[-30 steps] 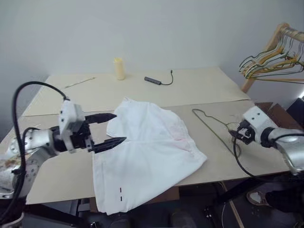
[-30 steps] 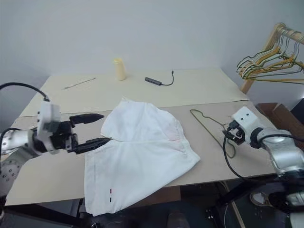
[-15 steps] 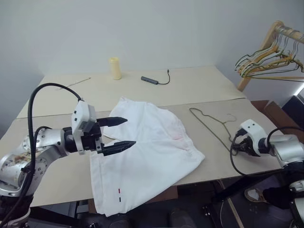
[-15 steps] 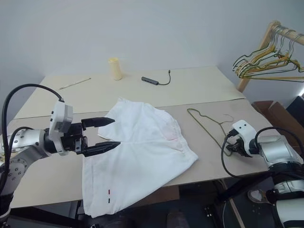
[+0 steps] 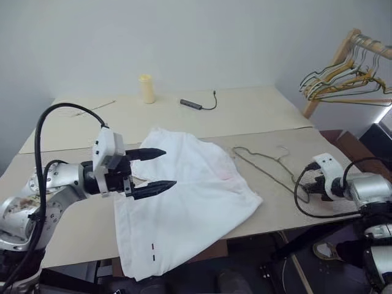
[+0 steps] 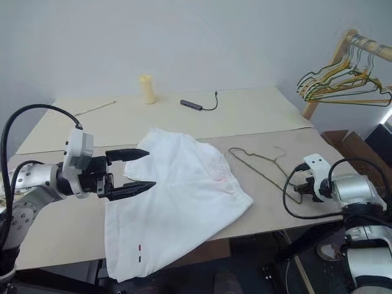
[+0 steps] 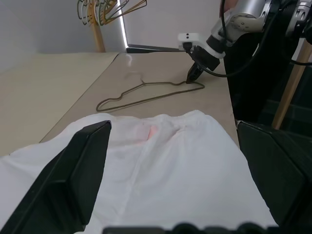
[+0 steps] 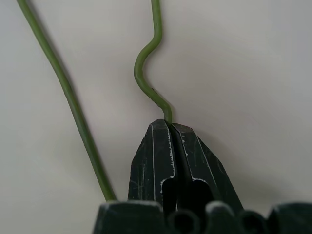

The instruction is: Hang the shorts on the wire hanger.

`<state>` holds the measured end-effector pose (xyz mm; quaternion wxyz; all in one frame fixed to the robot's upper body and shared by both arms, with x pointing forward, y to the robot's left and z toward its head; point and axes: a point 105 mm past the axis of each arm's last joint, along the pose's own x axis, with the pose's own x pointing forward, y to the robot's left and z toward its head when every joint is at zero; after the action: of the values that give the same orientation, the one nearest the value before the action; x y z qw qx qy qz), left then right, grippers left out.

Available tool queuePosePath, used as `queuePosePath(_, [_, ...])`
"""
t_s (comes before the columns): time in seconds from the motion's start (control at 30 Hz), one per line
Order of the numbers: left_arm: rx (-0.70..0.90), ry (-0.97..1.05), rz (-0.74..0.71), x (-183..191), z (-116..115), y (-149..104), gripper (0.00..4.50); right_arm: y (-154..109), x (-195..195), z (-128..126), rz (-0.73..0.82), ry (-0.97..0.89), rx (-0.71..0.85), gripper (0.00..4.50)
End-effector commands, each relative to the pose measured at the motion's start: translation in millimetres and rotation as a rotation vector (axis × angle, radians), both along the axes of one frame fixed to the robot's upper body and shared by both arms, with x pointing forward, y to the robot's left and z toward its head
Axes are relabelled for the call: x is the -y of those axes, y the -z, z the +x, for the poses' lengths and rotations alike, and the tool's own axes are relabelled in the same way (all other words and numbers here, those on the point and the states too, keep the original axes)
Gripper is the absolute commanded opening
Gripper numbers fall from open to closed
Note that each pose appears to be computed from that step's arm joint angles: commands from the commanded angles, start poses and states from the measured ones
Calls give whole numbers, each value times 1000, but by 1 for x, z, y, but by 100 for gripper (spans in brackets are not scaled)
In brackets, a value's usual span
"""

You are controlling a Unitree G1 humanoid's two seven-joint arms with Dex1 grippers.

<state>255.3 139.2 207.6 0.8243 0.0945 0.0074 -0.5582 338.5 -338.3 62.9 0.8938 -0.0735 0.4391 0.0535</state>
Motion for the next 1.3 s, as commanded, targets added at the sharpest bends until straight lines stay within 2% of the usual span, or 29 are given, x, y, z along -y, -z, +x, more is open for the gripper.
queuePosePath(0.03, [52, -6, -5, 2, 7, -8, 449, -30, 12, 13, 36, 145, 122, 2])
queuePosePath(0.13, [55, -50, -33, 2, 19, -12, 449, -58, 8, 26, 67, 169, 283, 2])
queuePosePath(0.23, [16, -95, -76, 3, 34, -19, 449, -95, -10, 34, 13, 53, 481, 2])
queuePosePath(0.33, [-10, -156, -134, 0, 53, -30, 449, -131, -41, 35, -109, -155, 674, 2])
queuePosePath(0.5, [-11, -231, -158, -12, 82, -51, 449, -167, -86, 24, -690, -620, 1002, 2])
queuePosePath(0.6, [-28, -187, -161, -15, 90, -61, 449, -179, -111, 18, -834, -790, 1167, 2])
queuePosePath(0.73, [-66, -117, -97, -8, 94, -52, 449, -188, -131, 14, -867, -881, 1292, 2])
queuePosePath(0.8, [-104, -37, -22, 2, 93, -38, 449, -192, -144, 12, -864, -938, 1335, 2])
queuePosePath(1.13, [-167, 52, 101, 23, 112, -14, 449, -210, -175, 1, -819, -1034, 1442, 2])
queuePosePath(1.3, [-217, 188, 233, 27, 99, 6, 449, -218, -179, -1, -808, -1017, 1458, 2])
